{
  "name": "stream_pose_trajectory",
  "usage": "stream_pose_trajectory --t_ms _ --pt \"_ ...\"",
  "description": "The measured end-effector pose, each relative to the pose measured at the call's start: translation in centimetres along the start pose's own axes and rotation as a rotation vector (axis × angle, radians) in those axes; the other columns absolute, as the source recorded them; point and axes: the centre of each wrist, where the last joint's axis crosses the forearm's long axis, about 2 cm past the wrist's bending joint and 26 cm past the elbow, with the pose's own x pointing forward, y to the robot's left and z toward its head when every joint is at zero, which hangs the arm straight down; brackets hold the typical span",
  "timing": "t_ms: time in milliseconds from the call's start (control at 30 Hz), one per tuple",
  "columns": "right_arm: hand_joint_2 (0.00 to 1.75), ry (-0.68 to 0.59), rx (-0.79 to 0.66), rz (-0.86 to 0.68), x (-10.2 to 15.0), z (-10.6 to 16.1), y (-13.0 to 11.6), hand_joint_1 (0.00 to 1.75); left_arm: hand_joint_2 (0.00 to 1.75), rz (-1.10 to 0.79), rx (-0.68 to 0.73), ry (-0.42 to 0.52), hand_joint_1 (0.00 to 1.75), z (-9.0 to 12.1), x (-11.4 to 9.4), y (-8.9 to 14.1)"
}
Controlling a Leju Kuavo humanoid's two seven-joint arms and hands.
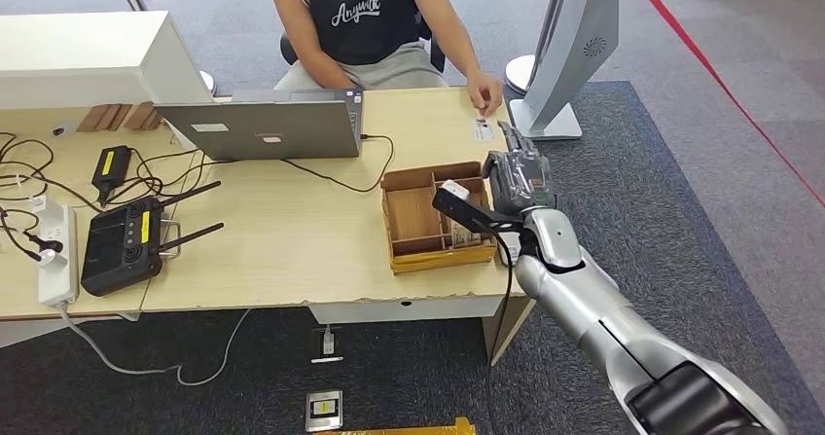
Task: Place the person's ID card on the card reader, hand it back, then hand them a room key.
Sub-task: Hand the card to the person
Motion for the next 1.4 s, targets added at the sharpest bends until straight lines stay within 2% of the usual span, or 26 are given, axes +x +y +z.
stream_pose_trajectory --t_ms 33,133,167,367,567,667,1000,1400 --pt "1.75 -0.001 -0.006 -0.002 0.0 -0.1 -0.2 1.60 0.00 0.000 0.000 0.000 0.00 0.0 0.0 0.0" --pt "1.75 -0.001 -0.020 -0.006 0.0 -0.2 -0.6 0.32 0.00 0.001 -0.001 -0.002 0.00 0.0 0.0 0.0" --pt "1.75 0.000 -0.023 -0.007 0.0 -0.3 -0.7 0.02 0.00 0.001 -0.001 -0.002 0.00 0.0 0.1 0.0" --pt "1.75 -0.002 -0.004 -0.038 -0.2 -0.1 -0.7 0.00 0.00 0.002 -0.003 0.000 0.00 0.1 0.2 -0.1" --pt "1.75 -0.069 0.186 -0.107 -0.3 0.5 -0.1 0.00 0.00 0.006 -0.003 0.009 0.00 0.1 0.1 -0.1" --pt "1.75 -0.085 0.230 -0.115 -0.4 0.9 0.1 0.00 0.00 0.007 -0.004 0.014 0.00 0.1 0.1 -0.1" --pt "1.75 -0.098 0.318 -0.113 -0.9 2.0 0.8 0.00 0.00 0.019 0.002 0.013 0.00 0.0 0.1 -0.1" --pt "1.75 -0.096 0.338 -0.112 -1.7 2.5 1.2 0.00 0.00 0.027 0.002 0.023 0.00 0.0 0.1 0.0"
